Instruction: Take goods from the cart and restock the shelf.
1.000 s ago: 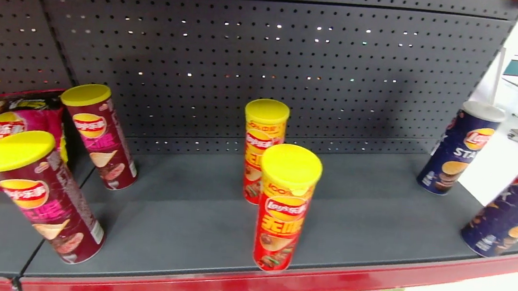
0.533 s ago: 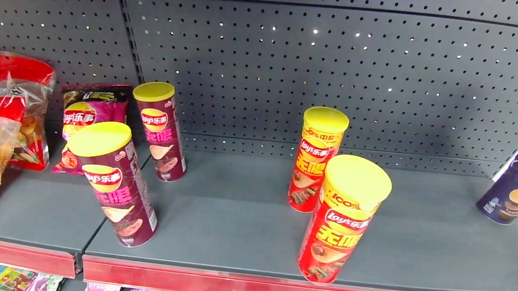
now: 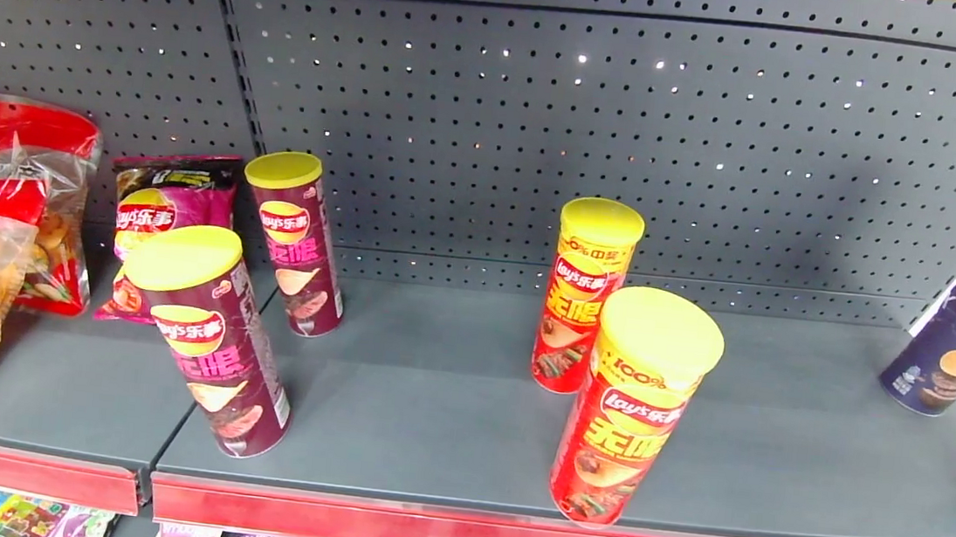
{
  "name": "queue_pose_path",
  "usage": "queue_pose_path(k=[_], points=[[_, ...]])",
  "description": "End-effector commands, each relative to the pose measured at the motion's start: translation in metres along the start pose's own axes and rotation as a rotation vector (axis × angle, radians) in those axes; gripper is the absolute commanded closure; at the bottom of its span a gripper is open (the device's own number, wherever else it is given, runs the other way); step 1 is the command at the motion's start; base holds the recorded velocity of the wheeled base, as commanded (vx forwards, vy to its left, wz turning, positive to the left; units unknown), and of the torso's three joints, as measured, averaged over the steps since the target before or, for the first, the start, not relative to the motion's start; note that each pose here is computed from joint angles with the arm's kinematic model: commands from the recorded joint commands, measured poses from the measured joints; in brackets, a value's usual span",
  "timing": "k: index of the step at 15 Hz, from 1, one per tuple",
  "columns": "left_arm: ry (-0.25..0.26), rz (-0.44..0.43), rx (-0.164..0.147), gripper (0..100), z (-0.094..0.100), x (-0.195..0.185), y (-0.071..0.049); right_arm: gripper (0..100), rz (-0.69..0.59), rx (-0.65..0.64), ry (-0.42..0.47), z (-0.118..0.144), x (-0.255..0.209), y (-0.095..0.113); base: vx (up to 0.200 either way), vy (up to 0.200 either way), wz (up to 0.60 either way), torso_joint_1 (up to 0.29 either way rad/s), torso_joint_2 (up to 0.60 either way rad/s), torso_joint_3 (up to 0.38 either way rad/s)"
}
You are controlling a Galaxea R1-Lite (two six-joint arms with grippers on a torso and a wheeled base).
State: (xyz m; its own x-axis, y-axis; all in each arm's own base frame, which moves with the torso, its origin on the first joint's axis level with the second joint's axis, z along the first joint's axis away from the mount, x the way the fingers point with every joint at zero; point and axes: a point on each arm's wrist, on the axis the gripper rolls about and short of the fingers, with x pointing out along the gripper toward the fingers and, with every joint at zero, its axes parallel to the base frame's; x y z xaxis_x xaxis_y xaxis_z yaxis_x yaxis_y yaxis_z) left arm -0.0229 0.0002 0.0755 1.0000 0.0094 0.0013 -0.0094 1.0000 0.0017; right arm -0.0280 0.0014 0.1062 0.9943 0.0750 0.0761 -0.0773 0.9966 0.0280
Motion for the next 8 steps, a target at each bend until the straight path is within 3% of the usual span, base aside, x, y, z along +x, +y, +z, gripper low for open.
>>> queue_pose_path(k=[1, 3, 4, 6, 8], points=[[0.001, 0.000, 0.000, 0, 0.000, 0.000, 0.000, 0, 0.024, 0.118, 0.045, 0.131, 0.059, 0.001, 0.000, 0.000, 0.00, 0.000, 0.00, 0.000], [0.001, 0.001, 0.000, 0, 0.000, 0.000, 0.000, 0, 0.013, 0.087, 0.162, 0.128, 0.090, -0.001, 0.000, 0.000, 0.00, 0.000, 0.00, 0.000], [0.001, 0.000, 0.000, 0, 0.000, 0.000, 0.000, 0, -0.015, 0.069, 0.281, 0.116, 0.116, -0.003, 0.000, 0.000, 0.00, 0.000, 0.00, 0.000], [0.001, 0.000, 0.000, 0, 0.000, 0.000, 0.000, 0, -0.056, 0.002, 0.418, 0.099, 0.144, -0.003, 0.000, 0.000, 0.00, 0.000, 0.00, 0.000], [0.001, 0.000, 0.000, 0, 0.000, 0.000, 0.000, 0, -0.018, -0.039, 0.498, 0.086, 0.158, 0.007, 0.000, 0.000, 0.00, 0.000, 0.00, 0.000]])
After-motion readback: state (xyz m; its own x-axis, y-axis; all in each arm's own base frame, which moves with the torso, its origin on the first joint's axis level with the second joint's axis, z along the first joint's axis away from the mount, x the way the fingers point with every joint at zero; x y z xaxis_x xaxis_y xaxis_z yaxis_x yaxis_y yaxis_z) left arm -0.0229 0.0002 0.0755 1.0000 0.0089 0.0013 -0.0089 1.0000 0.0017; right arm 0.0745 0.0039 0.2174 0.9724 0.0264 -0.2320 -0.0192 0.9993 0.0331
